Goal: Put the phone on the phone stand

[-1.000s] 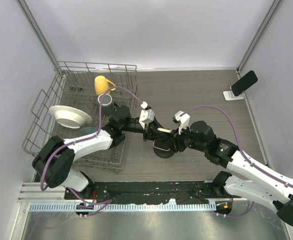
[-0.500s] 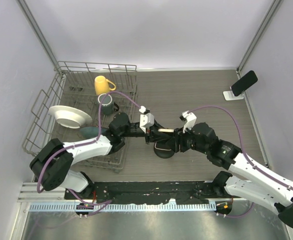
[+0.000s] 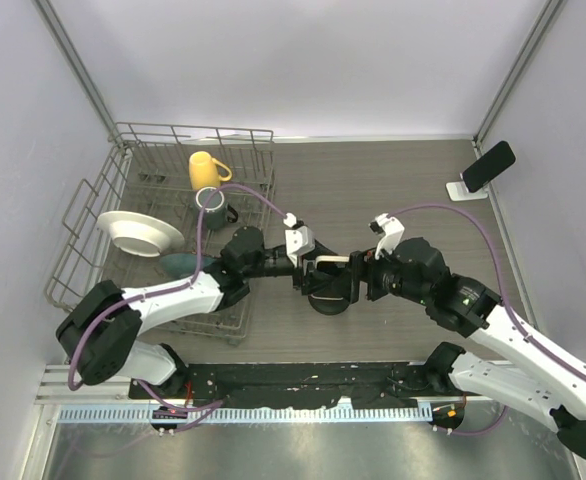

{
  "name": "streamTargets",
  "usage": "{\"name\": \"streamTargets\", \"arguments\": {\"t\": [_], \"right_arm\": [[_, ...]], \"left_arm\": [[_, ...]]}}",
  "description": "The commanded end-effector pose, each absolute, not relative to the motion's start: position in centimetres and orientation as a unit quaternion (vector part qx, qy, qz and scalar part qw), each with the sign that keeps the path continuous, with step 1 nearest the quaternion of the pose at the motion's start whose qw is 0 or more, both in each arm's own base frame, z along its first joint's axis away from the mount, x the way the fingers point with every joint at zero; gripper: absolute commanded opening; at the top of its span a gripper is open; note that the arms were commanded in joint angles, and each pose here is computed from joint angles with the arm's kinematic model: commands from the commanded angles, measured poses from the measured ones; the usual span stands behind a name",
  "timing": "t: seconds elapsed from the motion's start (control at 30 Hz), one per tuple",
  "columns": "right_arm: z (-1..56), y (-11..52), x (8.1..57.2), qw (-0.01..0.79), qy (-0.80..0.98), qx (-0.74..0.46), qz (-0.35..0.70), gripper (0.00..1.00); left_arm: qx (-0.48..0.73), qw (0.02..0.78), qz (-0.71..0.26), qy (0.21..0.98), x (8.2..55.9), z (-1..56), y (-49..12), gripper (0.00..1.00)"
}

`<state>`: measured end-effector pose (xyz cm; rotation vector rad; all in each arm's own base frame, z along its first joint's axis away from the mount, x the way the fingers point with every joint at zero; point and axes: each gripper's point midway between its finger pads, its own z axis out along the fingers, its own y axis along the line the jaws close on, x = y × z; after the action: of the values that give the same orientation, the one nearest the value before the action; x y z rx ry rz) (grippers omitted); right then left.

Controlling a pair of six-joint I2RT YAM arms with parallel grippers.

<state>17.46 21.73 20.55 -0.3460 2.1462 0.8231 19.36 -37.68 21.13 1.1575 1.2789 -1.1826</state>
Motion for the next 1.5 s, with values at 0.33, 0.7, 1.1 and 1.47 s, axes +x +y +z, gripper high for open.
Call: {"name": "streamTargets", "arguments": {"t": [0.33,0.7,1.1,1.47], "right_arm": [[26.6,21.4,17.1,0.418,0.83,-0.151,0.338,0.81],[28.5,22.0,19.5,0.427,0.851,-0.059,0.3,0.81],[27.7,23.3,18.0,0.418,0.892,0.027,0.166,0.82],[26.7,23.9,18.4,0.438,0.89,0.068,0.108,0.82]], "left_arm": [[0.432,0.561,-0.478,0.52,17.2,29.3,-33.1,0.82],[0.268,0.603,-0.371,0.653,18.9,31.9,-24.5,0.89],[0.242,0.594,-0.332,0.691,19.6,30.0,-22.8,0.89],[0.237,0.599,-0.336,0.688,18.5,30.3,-21.6,0.89]]}}
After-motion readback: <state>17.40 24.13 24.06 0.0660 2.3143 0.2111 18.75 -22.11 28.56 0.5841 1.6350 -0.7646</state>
